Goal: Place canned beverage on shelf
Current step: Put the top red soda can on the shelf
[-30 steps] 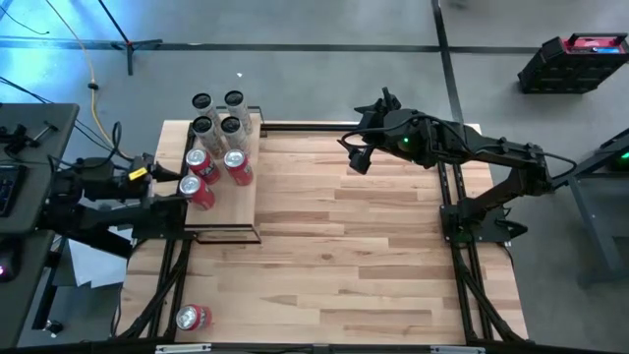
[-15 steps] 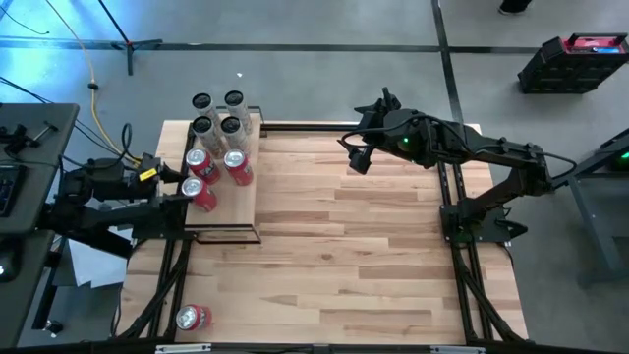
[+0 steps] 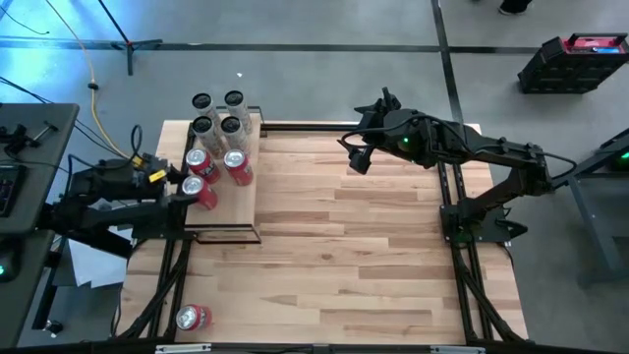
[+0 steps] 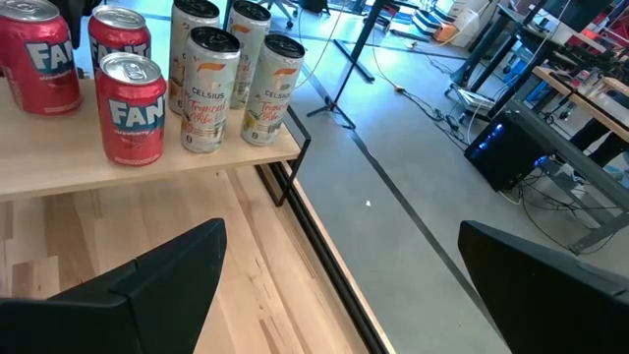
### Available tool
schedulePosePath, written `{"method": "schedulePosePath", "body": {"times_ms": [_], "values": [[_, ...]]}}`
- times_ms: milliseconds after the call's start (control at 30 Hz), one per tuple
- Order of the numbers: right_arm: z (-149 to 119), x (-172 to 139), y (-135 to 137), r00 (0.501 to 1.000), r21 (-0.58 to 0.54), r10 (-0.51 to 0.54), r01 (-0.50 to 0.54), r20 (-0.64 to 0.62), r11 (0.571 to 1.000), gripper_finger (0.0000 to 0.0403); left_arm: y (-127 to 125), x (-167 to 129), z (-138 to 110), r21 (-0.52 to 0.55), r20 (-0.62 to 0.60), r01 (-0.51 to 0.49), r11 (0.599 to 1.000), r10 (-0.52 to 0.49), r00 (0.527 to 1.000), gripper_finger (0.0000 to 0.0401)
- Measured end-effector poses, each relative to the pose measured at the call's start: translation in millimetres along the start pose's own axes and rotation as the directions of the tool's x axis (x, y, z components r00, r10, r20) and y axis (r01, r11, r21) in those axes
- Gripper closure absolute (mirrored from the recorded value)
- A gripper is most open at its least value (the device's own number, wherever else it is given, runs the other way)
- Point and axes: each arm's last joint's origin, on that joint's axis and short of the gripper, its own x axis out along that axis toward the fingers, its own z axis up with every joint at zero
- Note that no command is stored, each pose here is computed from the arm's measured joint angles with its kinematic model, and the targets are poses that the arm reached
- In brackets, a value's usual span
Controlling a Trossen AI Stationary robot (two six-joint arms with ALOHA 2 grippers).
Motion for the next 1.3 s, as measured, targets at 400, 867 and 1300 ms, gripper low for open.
{"method": "schedulePosePath", "body": {"times_ms": [400, 867, 1300], "values": [[0, 0, 0, 1.000, 0.000, 0.000, 0.000, 0.000, 1.000, 0.0011, 0, 15, -4, -0.001, -0.007, 0.019, 1.000, -0.019, 1.000, 0.0032], [0, 0, 0, 1.000, 0.000, 0.000, 0.000, 0.000, 1.000, 0.0011, -1, 16, -3, 0.000, -0.005, 0.042, 0.999, -0.042, 0.999, 0.0084], [0, 0, 0, 1.000, 0.000, 0.000, 0.000, 0.000, 1.000, 0.0011, -7, -2, 1, 0.151, -0.060, 0.233, 0.961, -0.226, 0.972, 0.0086]]}}
